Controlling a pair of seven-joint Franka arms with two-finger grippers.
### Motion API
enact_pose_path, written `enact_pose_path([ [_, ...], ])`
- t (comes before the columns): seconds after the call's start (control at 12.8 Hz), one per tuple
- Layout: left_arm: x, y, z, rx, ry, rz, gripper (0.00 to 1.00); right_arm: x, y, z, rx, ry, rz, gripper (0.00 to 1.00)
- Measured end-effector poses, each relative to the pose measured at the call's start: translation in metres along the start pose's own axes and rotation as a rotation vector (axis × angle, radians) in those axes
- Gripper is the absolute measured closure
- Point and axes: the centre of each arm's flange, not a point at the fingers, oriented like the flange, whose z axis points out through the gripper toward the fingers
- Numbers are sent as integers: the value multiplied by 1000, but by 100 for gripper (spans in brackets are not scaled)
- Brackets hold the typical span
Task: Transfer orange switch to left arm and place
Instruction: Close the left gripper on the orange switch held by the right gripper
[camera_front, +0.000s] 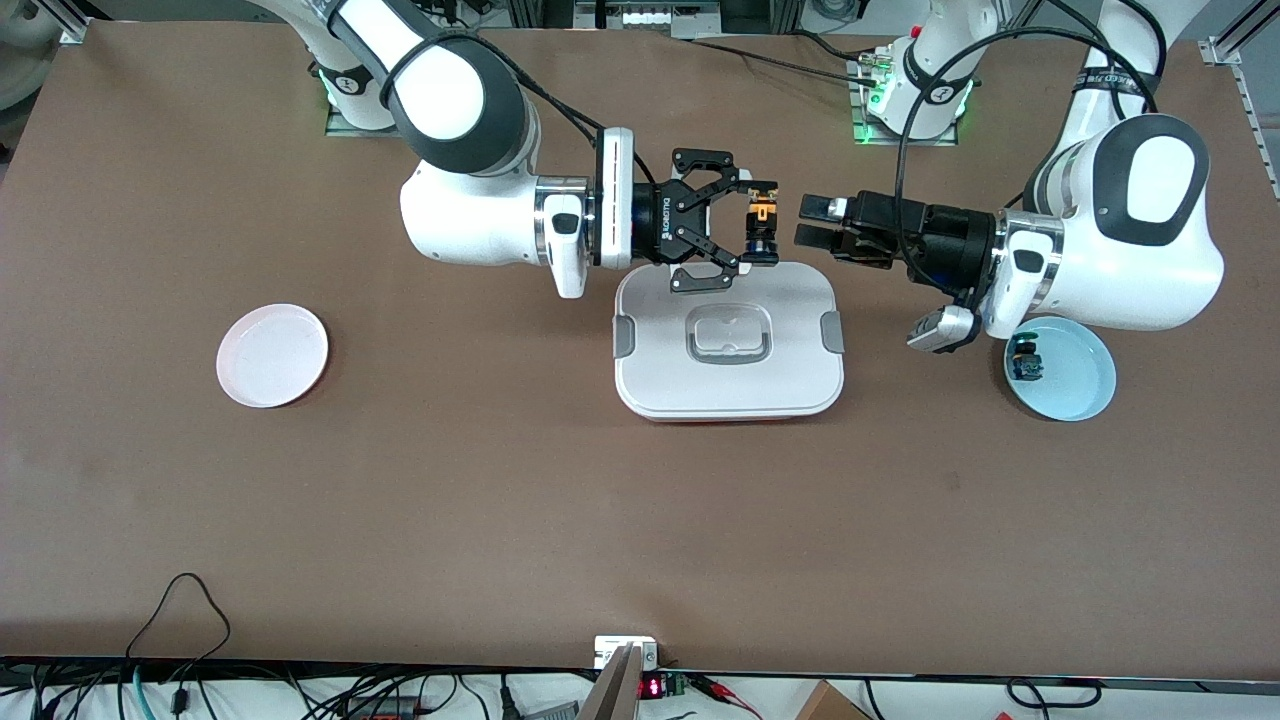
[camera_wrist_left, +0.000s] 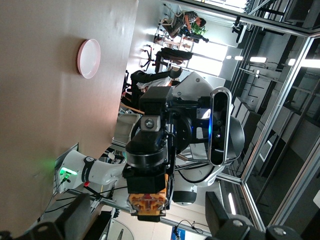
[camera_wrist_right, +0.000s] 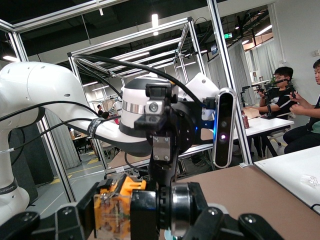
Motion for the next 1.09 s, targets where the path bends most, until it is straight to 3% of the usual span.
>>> enact_pose_path([
  [0.63, -7, -1, 38, 36, 41, -114, 1, 0, 0, 0, -3, -1, -9, 28],
  [1.02, -7, 2, 34, 33, 49, -110, 57, -5, 0, 0, -2, -5, -12, 28],
  [1.09, -8, 2, 34, 33, 50, -108, 58, -5, 0, 0, -3, -5, -12, 28],
])
